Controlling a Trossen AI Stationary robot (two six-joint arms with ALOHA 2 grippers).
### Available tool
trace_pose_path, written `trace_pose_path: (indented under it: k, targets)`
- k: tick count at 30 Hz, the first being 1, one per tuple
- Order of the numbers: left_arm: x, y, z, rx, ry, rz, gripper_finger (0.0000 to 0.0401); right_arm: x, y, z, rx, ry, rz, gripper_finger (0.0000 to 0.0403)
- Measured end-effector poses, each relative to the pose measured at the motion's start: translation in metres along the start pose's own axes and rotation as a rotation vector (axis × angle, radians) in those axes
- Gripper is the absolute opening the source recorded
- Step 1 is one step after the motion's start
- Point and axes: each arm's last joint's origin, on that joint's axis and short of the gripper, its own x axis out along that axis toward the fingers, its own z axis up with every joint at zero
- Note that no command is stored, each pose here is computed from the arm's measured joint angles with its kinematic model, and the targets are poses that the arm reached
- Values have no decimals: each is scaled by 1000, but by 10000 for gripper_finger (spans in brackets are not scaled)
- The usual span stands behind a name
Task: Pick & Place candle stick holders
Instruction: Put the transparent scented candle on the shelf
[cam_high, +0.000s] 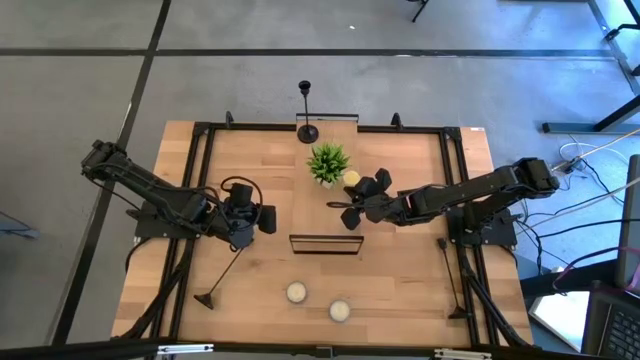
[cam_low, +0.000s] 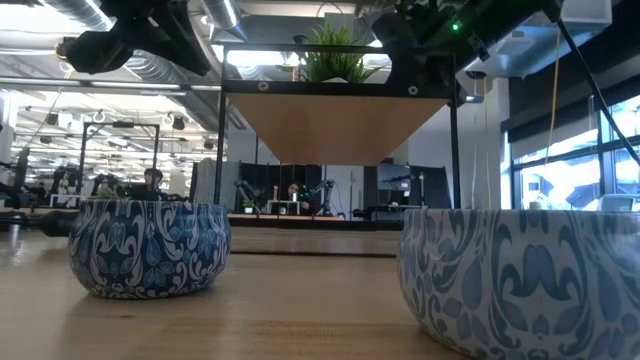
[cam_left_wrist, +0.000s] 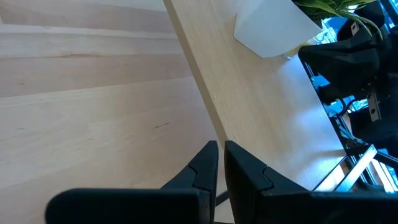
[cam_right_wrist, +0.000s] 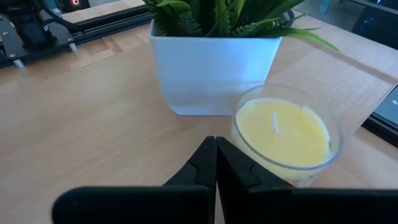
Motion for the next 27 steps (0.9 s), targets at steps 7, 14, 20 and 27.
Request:
trace_pose_path:
  k: [7,14,20,27]
  targets:
    - [0,0,0,0,0,0,22,0,0,0,-16,-2,-1,6]
    - [0,0,0,0,0,0,22,0,-1,1,-34,-7,-11,6]
    - [0,0,0,0,-1,0,22,0,-1,1,-50,-10,-18,6]
    - [0,0,0,-2,-1,0,22,0,-1,1,-54,-13,-23,6]
